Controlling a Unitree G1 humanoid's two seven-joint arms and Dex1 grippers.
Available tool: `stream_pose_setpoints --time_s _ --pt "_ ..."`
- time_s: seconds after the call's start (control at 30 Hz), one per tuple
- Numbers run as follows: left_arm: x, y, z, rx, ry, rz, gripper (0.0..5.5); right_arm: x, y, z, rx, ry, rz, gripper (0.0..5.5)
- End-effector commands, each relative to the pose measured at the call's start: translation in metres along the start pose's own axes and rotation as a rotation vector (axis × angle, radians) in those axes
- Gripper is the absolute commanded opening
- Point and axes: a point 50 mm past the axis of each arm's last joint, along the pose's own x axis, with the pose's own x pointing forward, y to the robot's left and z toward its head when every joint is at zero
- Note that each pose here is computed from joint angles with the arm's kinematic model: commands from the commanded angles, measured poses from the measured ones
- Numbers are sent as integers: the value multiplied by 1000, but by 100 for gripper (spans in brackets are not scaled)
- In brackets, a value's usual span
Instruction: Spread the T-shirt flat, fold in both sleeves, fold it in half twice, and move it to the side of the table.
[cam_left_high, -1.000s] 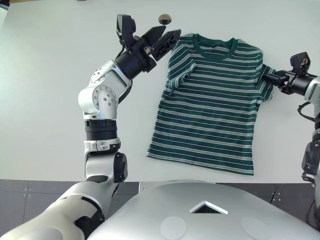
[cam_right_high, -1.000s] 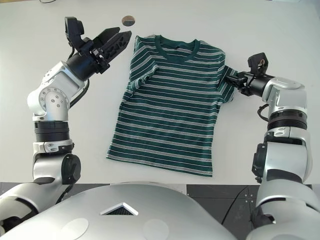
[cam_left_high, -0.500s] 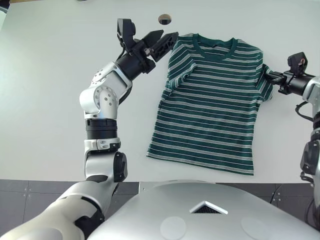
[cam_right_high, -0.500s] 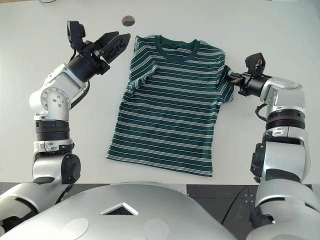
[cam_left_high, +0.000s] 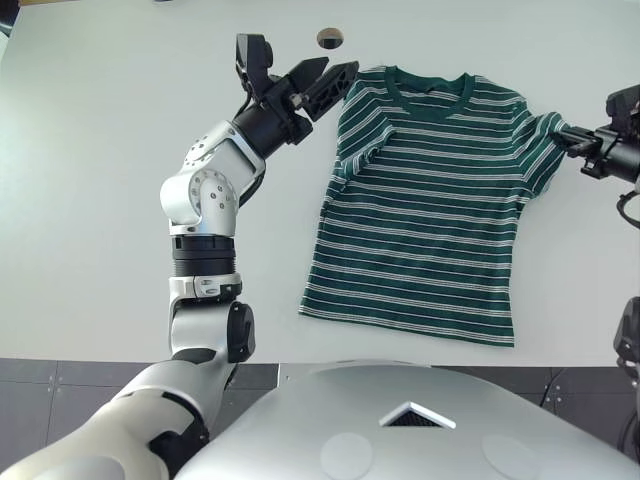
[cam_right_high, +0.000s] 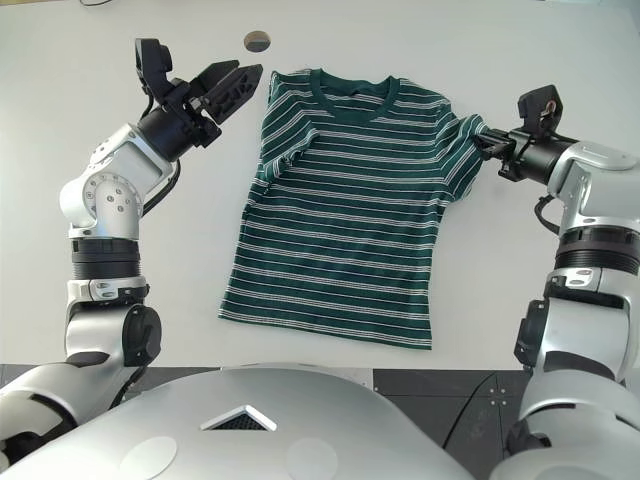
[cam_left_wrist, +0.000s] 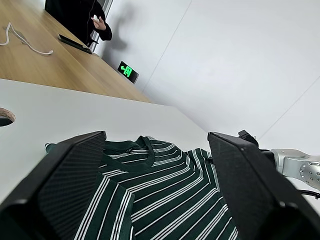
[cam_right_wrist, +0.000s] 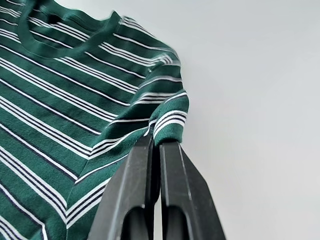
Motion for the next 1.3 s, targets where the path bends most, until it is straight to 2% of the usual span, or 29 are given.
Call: stream_pose_setpoints --time_s 0.03,0.33,0.6,0.87,1.23,1.27,1.3 --pt "3 -2 5 24 -5 -5 382 -7 9 13 -40 -35 24 14" --pt "5 -4 6 23 -5 -12 382 5 53 25 -127 -51 133 14" --pt "4 -3 5 19 -1 -9 382 40 87 22 -137 -29 220 14" --pt "4 1 4 11 -3 -1 382 62 92 16 -96 -17 232 14" --pt "2 2 5 4 -10 3 382 61 98 22 -108 -44 271 231" --pt "2 2 5 2 -11 3 382 60 101 23 -104 -49 286 238" --pt "2 2 6 -1 -12 3 382 59 103 25 -105 -57 297 269"
